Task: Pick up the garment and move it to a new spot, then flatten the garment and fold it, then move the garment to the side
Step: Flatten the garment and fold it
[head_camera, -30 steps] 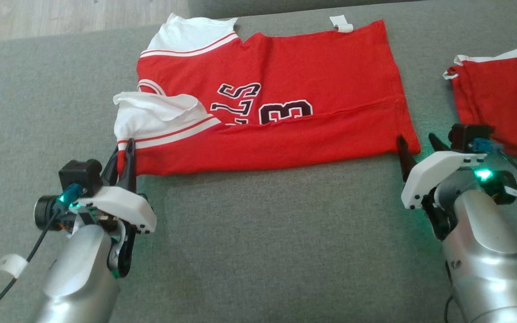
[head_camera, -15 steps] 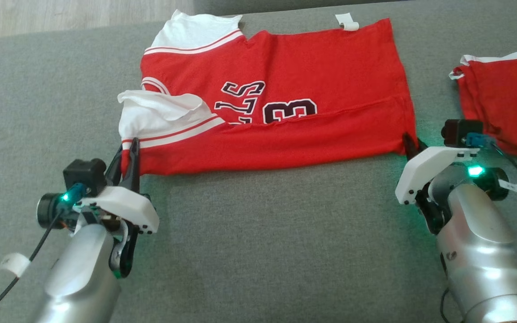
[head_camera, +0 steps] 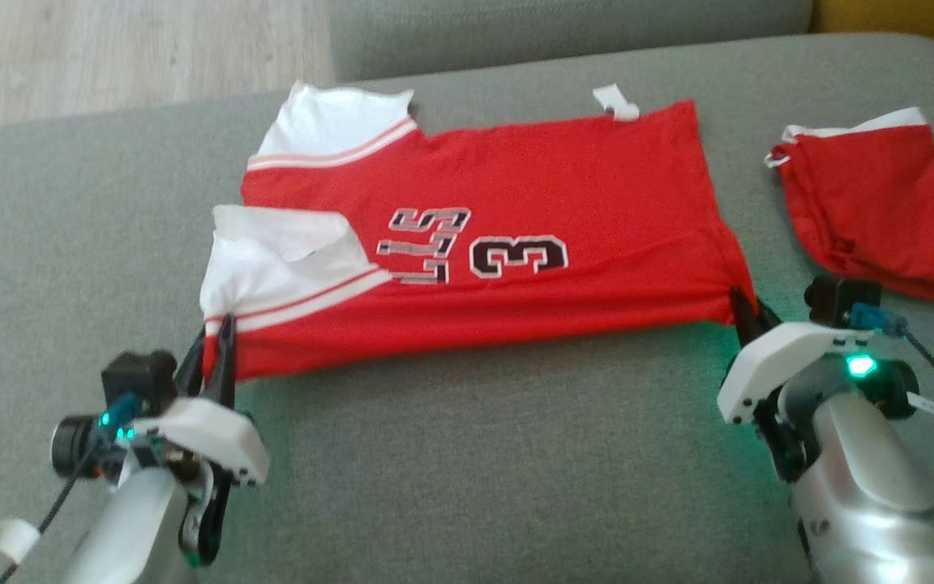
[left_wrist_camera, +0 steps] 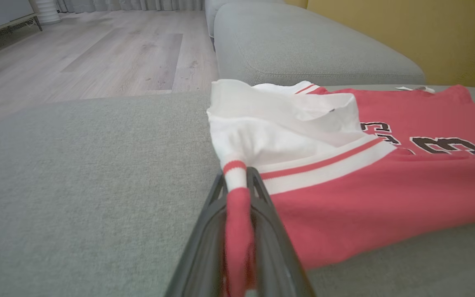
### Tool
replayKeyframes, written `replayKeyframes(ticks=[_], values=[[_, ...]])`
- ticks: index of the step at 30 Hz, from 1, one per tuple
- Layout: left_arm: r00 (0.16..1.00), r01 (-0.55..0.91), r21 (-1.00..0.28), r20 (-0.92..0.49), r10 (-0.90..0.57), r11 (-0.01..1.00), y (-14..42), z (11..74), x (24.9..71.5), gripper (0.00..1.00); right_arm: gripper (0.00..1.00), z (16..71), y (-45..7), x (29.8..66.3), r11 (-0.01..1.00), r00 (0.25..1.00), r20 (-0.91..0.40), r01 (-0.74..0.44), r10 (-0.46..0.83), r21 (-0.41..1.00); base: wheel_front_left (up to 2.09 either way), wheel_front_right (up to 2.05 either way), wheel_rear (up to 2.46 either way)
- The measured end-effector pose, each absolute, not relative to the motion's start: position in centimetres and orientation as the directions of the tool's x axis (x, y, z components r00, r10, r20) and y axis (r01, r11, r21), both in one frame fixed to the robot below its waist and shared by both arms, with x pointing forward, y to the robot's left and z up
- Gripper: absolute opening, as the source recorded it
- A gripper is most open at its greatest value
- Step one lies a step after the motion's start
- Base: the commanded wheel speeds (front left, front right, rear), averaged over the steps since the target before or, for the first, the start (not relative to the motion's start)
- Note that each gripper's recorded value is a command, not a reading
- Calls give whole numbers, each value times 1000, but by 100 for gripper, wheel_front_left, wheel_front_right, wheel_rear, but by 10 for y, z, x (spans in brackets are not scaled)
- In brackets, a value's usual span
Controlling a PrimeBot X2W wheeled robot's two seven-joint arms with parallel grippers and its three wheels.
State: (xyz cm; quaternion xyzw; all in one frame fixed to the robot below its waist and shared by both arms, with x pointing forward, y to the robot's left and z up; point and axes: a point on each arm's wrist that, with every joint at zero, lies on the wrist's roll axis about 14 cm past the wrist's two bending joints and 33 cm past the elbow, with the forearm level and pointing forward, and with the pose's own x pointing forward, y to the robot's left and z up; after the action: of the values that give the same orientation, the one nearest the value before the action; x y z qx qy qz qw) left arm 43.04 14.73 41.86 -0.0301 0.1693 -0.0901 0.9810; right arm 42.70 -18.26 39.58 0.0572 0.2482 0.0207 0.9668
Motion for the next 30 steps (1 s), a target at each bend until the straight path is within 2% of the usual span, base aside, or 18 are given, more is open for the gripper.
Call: replayKeyframes(ticks=[22, 23, 24, 25, 26, 27, 30], values=[[882, 200, -118, -411, -232, 973, 135, 417, 346, 0, 0, 408, -206, 344, 982, 840, -540, 57, 51, 182, 0, 0, 0], [878, 198, -118, -420, -230, 973, 135, 415, 345, 0, 67, 408, -206, 343, 981, 837, -545, 59, 51, 183, 0, 0, 0], [876, 196, -117, -426, -227, 974, 135, 414, 344, 0, 100, 408, -206, 343, 982, 837, -544, 58, 51, 181, 0, 0, 0], [876, 197, -117, -425, -228, 974, 135, 415, 344, 40, 100, 409, -206, 342, 982, 839, -542, 57, 49, 178, 0, 0, 0], [878, 191, -113, -425, -222, 975, 137, 415, 345, 91, 100, 410, -207, 343, 982, 842, -537, 62, 45, 179, 0, 0, 0], [879, 180, -99, -430, -206, 979, 142, 414, 346, 100, 100, 414, -212, 345, 982, 849, -528, 76, 29, 176, 0, 0, 0], [878, 180, -94, -433, -203, 979, 144, 413, 347, 100, 100, 419, -217, 348, 980, 860, -510, 90, 13, 177, 0, 0, 0]])
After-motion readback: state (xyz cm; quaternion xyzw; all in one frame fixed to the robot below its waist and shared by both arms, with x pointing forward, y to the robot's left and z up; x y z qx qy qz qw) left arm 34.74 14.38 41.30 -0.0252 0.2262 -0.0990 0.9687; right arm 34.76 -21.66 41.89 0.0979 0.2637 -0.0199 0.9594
